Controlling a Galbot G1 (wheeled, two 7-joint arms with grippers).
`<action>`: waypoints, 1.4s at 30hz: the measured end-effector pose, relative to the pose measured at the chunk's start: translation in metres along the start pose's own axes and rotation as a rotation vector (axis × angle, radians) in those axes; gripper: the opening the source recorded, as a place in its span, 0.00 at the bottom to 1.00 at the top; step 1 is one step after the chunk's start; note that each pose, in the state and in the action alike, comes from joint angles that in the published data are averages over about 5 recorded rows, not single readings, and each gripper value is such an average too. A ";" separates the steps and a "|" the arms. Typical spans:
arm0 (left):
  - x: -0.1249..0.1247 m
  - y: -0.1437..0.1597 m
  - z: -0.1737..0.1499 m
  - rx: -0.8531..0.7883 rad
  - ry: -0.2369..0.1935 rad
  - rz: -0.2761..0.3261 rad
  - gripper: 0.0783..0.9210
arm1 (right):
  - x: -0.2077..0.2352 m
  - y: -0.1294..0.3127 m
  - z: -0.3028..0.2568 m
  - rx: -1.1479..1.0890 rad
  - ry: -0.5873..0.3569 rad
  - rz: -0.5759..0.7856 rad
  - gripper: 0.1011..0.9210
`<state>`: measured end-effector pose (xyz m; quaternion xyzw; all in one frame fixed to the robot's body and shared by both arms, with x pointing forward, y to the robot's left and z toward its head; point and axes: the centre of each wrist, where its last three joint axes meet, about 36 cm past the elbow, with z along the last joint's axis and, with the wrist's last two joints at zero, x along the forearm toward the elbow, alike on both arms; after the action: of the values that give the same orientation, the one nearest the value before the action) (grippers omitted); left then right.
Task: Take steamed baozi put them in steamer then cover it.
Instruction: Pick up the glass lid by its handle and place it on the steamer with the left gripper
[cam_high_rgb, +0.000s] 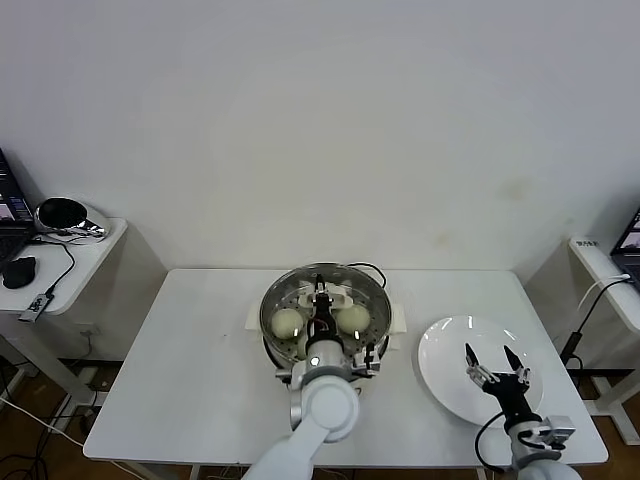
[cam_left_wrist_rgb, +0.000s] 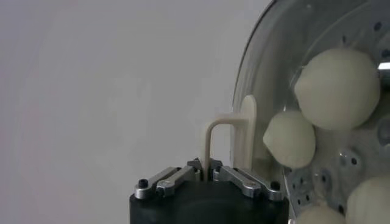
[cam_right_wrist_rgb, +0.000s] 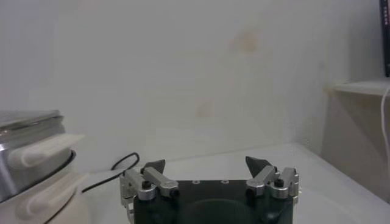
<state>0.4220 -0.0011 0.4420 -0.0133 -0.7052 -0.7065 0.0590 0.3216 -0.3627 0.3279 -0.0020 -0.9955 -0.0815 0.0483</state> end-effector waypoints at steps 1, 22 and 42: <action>0.000 -0.001 0.000 -0.001 0.001 0.002 0.07 | 0.000 0.000 0.000 0.000 0.000 0.000 0.88; -0.004 -0.002 0.002 0.028 0.010 0.008 0.07 | 0.001 0.001 0.003 0.004 -0.001 -0.001 0.88; -0.004 -0.011 0.003 0.040 0.009 -0.006 0.07 | 0.002 0.002 0.004 0.004 0.000 -0.004 0.88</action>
<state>0.4249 0.0024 0.4302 -0.0068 -0.7190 -0.6924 0.0603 0.3194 -0.3600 0.3242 -0.0001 -0.9957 -0.0794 0.0479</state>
